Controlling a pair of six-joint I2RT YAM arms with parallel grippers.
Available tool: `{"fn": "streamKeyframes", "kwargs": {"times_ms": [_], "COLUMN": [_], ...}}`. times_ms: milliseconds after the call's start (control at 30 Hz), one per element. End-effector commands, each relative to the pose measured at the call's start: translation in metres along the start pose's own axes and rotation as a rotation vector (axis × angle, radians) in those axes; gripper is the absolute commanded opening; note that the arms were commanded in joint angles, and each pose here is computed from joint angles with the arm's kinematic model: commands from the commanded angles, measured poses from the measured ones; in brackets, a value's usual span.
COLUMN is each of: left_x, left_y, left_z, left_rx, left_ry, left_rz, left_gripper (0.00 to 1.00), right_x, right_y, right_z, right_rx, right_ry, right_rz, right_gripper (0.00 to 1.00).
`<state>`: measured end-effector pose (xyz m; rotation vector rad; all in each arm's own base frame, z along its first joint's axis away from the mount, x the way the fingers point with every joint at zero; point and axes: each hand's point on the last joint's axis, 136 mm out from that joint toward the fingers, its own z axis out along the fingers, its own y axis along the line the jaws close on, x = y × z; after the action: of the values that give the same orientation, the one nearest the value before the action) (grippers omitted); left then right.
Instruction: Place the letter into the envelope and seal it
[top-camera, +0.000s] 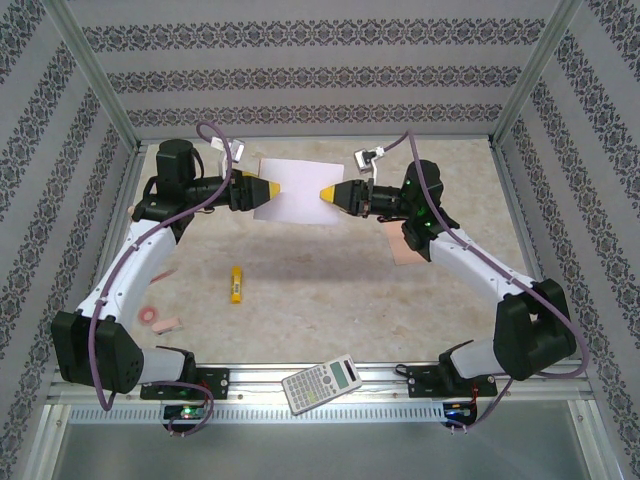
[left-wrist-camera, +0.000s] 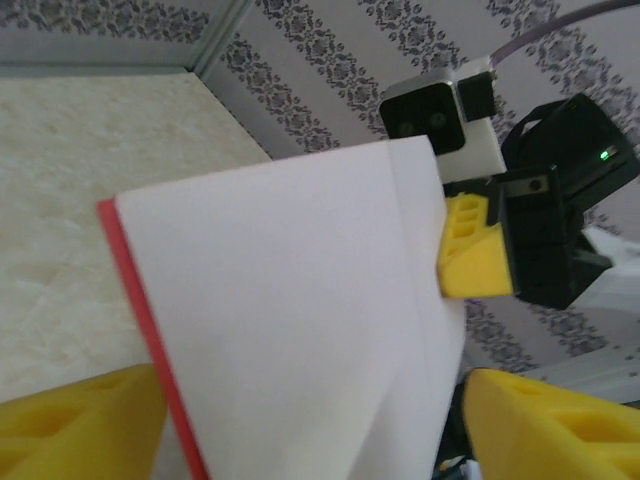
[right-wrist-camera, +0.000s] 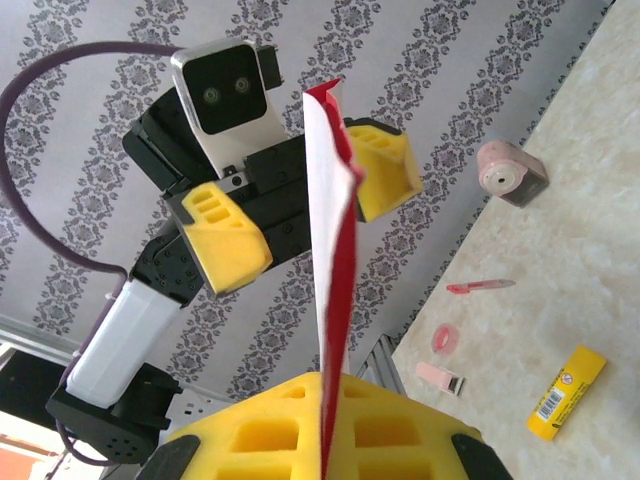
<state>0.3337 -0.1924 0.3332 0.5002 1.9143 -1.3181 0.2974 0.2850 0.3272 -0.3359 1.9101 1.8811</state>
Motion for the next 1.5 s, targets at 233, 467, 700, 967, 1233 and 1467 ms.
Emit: {"fn": "streamKeyframes", "kwargs": {"times_ms": [233,467,700,967,1233,1467], "left_x": [-0.008,-0.010,-0.020,-0.035,-0.034,-0.031], "left_y": [-0.016,-0.017,-0.013,-0.015,-0.013,-0.011], "left_z": [-0.005,-0.005,-0.006,-0.011,-0.010,-0.007], "left_rx": [0.069,0.069,0.061,0.107,0.113,0.133], "left_ry": [-0.021,-0.027,-0.092,-0.169,-0.160,-0.142], "left_rz": [0.047,0.050,0.040,0.015,-0.001,-0.020], "left_gripper": [0.42,0.19,0.00,0.00,0.00,0.00], "right_x": [0.005,0.003,-0.003,-0.006,-0.006,-0.007], "right_y": [0.000,0.002,0.009,0.006,0.004,0.007], "right_z": [0.005,0.003,-0.009,-0.019,-0.017,-0.015], "right_rx": [-0.014,-0.012,-0.019,-0.026,-0.040,-0.056], "right_ry": [0.027,0.019,-0.017,-0.041,-0.028,-0.015], "right_rz": [-0.051,-0.065,-0.088,-0.081,-0.089,-0.115], "right_gripper": [0.00,0.09,0.60,0.61,0.44,0.36]}}
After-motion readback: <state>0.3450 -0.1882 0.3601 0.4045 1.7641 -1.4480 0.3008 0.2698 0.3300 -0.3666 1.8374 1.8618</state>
